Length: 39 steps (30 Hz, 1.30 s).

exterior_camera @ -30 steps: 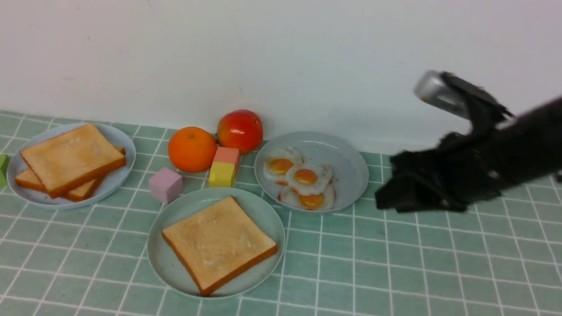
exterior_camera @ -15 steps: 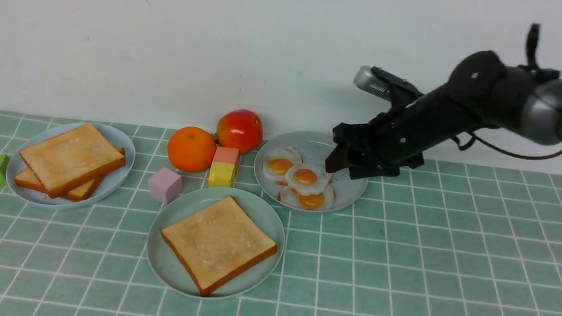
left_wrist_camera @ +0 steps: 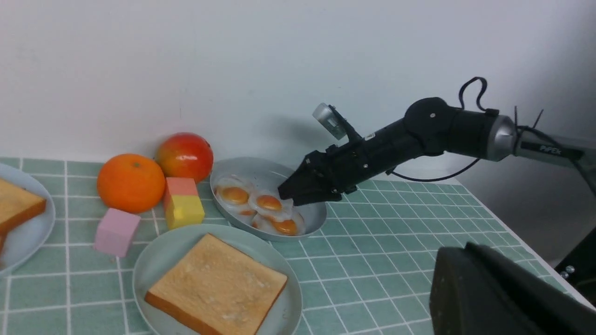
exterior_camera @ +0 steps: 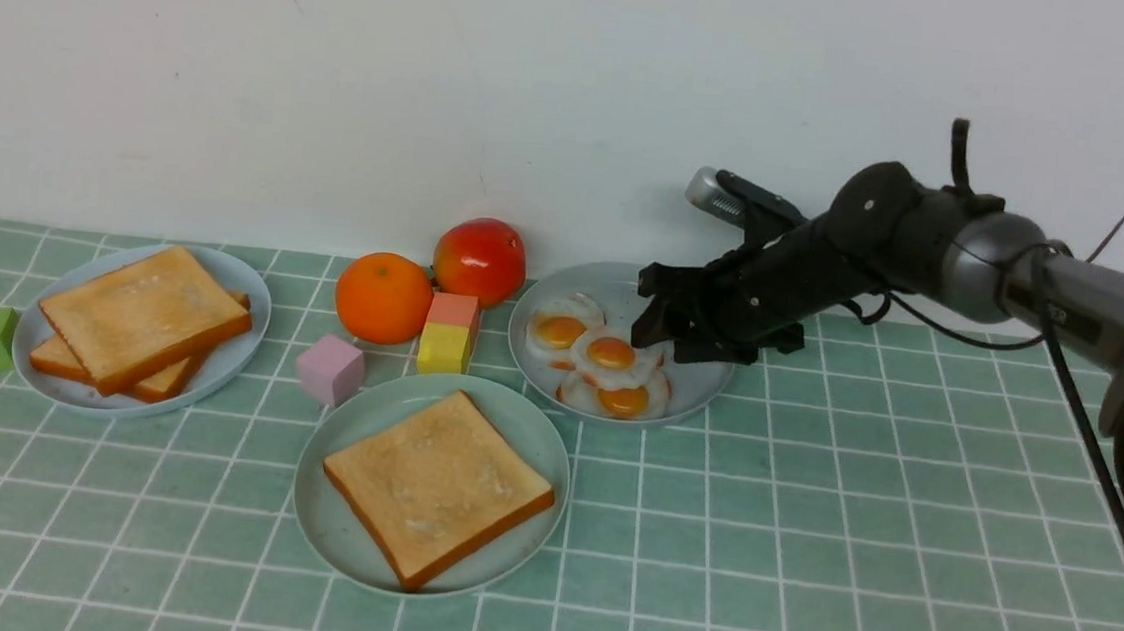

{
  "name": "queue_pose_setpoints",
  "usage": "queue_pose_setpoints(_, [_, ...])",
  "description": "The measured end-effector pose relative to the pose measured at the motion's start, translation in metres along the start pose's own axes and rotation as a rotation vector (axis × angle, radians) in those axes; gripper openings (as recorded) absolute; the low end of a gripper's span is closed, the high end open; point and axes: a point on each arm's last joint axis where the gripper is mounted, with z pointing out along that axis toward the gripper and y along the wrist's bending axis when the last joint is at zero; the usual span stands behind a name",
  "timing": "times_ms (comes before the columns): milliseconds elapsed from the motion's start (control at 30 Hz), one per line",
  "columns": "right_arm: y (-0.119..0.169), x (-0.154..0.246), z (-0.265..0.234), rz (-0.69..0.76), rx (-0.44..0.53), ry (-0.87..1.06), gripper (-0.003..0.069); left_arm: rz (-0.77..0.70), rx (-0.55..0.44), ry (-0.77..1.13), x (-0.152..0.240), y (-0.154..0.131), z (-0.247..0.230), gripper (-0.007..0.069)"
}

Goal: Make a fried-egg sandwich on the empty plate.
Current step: Use the right arm to grab a fried egg

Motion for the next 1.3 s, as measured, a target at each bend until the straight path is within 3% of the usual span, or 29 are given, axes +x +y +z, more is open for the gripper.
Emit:
queue_pose_setpoints(400, [-0.0023,-0.0031,0.0065,0.051,-0.018,-0.052,0.0395,-0.005,0.002,0.001,0.0001,-0.0002,0.0000,-0.0013])
queue_pose_setpoints(900, [-0.0011,0.0015,0.0069,0.022,-0.031,0.000,0.0242,-0.005,0.002,0.001,0.0001,-0.0002,0.0000,-0.0013])
queue_pose_setpoints(1300, [-0.0013,0.0016,0.0069,-0.002,-0.029,0.000,0.0232,-0.005,-0.012,0.020,0.0018,0.0011,0.0000,-0.0013])
